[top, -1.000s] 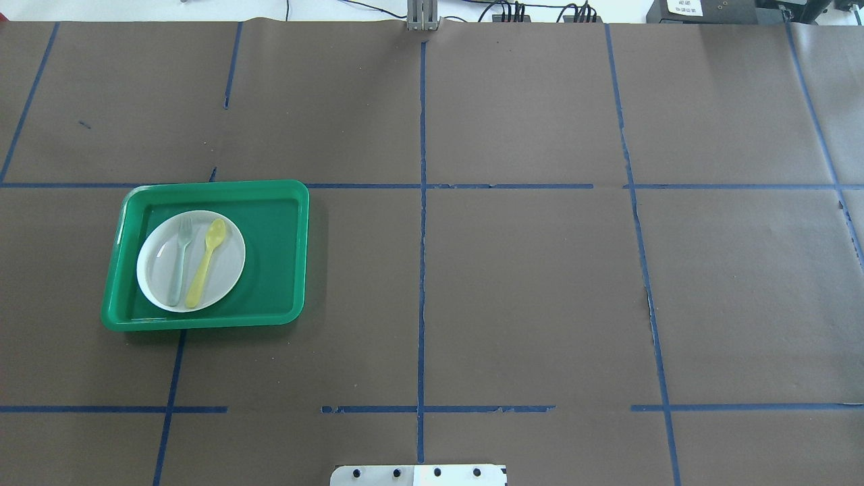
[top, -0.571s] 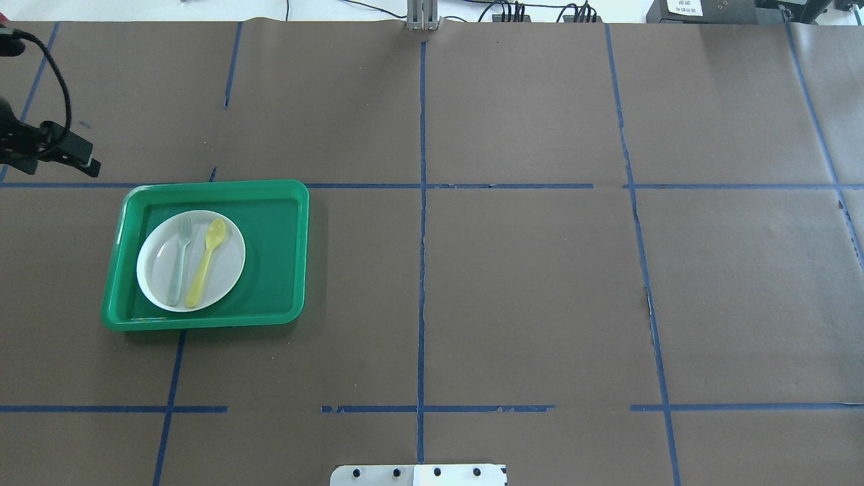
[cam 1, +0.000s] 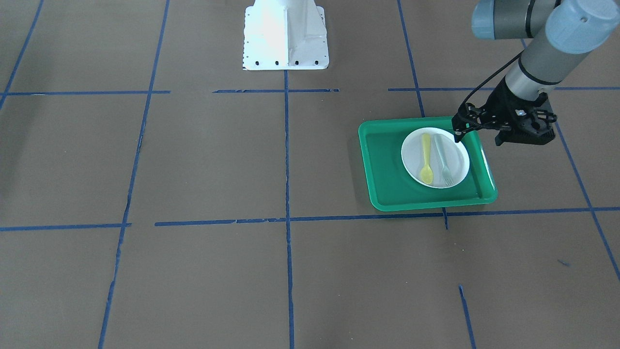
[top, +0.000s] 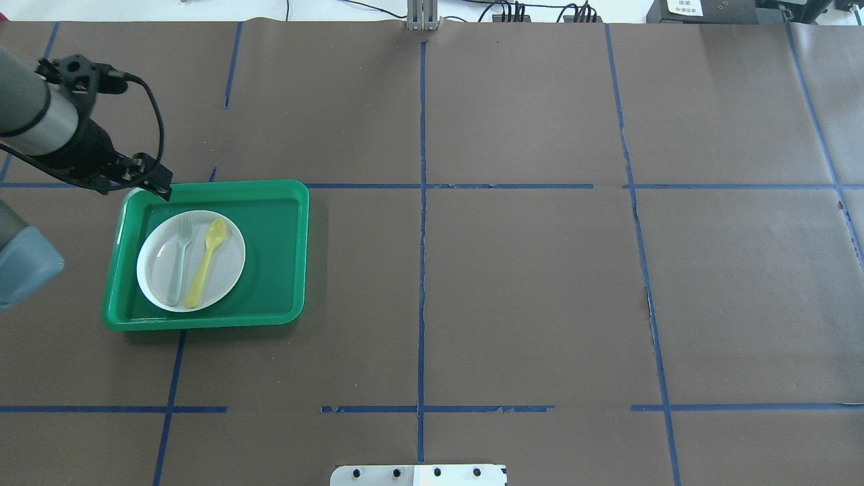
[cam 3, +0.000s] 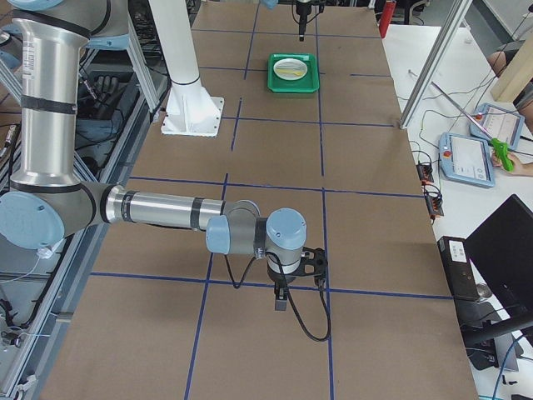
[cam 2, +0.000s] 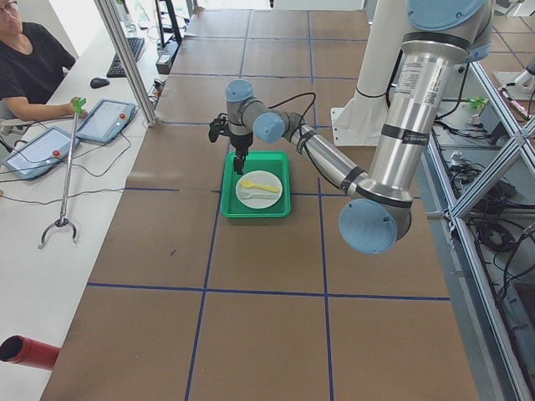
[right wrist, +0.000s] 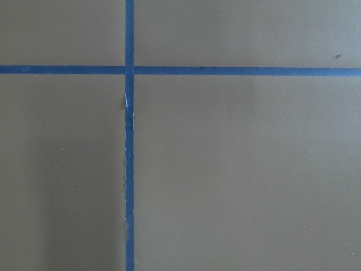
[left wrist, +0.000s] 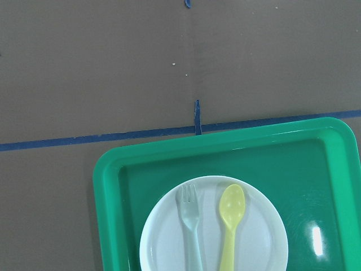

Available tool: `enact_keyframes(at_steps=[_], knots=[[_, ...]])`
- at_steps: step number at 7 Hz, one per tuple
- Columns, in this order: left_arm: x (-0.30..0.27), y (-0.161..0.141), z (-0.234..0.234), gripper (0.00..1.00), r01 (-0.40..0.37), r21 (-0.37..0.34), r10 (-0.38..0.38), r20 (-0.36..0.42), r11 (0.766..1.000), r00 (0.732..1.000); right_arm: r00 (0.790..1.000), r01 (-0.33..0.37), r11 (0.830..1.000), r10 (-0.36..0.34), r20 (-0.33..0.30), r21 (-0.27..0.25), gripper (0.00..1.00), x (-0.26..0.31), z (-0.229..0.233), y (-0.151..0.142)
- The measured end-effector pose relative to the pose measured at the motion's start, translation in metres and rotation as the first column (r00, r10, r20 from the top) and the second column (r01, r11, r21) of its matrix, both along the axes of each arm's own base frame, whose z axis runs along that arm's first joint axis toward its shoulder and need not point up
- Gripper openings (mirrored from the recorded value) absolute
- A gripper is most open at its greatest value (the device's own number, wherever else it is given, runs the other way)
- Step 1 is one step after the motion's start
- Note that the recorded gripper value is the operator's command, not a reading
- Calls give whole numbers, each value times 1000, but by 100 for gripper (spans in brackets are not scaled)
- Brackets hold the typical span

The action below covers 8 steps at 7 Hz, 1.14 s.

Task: Place spoon
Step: 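Move the left gripper over the yellow spoon on the white plate, then lower the left gripper and close it on the yellow spoon handle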

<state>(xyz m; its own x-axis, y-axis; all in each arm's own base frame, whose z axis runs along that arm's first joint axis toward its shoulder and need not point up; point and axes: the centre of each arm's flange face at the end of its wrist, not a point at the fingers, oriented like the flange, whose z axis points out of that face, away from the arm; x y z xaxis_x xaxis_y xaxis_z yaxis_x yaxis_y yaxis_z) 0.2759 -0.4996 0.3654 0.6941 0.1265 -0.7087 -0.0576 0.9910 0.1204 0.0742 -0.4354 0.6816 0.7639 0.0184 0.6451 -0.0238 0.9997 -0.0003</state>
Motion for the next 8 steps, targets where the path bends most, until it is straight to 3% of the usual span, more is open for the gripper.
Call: enact_keyframes(at_steps=[2, 3, 4, 8], knots=[[56, -1, 30, 100, -26, -19, 26, 16, 999, 1000, 1000, 0, 1000, 0, 0, 0, 100, 0, 0, 0], [71, -1, 45, 86, -20, -28, 20, 7, 999, 1000, 1000, 0, 1000, 0, 0, 0, 100, 0, 0, 0], [84, 3, 56, 81, -21, -39, 21, 1, 999, 1000, 1000, 0, 1000, 0, 0, 0, 100, 0, 0, 0], [113, 19, 69, 78, -48, -73, 49, 3, 996, 999, 1000, 0, 1000, 0, 0, 0, 100, 0, 0, 0]])
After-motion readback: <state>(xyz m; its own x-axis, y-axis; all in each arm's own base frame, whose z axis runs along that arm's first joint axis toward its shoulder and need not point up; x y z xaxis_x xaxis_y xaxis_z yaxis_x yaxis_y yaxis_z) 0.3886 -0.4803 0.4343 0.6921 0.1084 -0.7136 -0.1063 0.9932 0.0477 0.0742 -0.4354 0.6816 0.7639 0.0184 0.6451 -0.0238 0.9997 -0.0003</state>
